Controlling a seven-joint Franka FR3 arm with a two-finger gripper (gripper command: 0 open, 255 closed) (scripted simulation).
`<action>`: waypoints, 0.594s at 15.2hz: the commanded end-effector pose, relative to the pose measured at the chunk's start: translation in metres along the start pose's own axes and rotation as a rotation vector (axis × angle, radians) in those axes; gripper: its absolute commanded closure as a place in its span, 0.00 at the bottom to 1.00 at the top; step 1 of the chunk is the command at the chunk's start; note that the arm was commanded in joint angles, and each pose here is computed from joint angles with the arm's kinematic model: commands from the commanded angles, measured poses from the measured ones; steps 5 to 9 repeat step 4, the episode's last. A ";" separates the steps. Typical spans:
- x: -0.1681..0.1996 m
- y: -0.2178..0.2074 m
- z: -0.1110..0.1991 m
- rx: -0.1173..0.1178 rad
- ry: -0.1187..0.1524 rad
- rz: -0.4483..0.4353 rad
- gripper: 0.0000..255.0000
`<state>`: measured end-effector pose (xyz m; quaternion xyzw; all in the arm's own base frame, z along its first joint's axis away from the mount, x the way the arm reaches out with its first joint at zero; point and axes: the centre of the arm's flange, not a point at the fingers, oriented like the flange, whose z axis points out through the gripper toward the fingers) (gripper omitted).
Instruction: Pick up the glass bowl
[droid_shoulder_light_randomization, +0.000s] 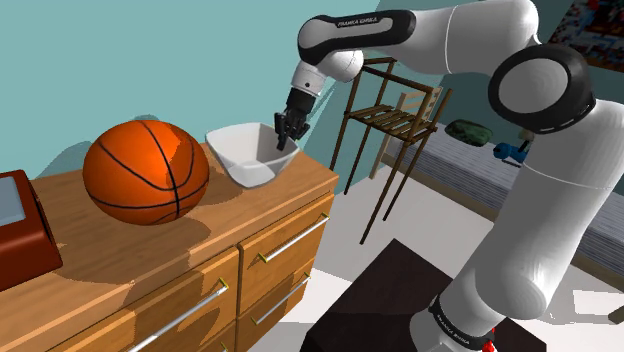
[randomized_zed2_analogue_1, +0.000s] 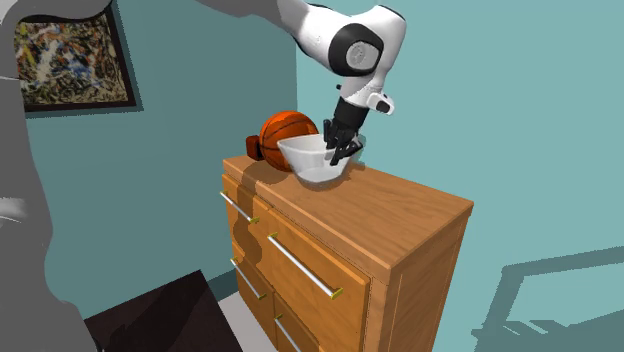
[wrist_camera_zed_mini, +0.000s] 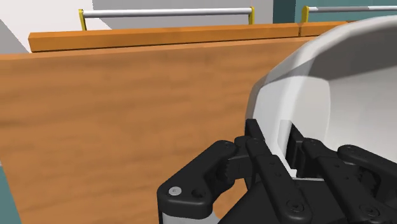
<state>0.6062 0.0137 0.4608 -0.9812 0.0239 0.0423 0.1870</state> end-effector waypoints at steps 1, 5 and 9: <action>0.000 -0.004 -0.010 0.000 0.001 0.000 1.00; -0.001 -0.006 -0.016 0.000 0.001 0.000 1.00; -0.001 -0.006 -0.016 0.000 0.001 0.000 1.00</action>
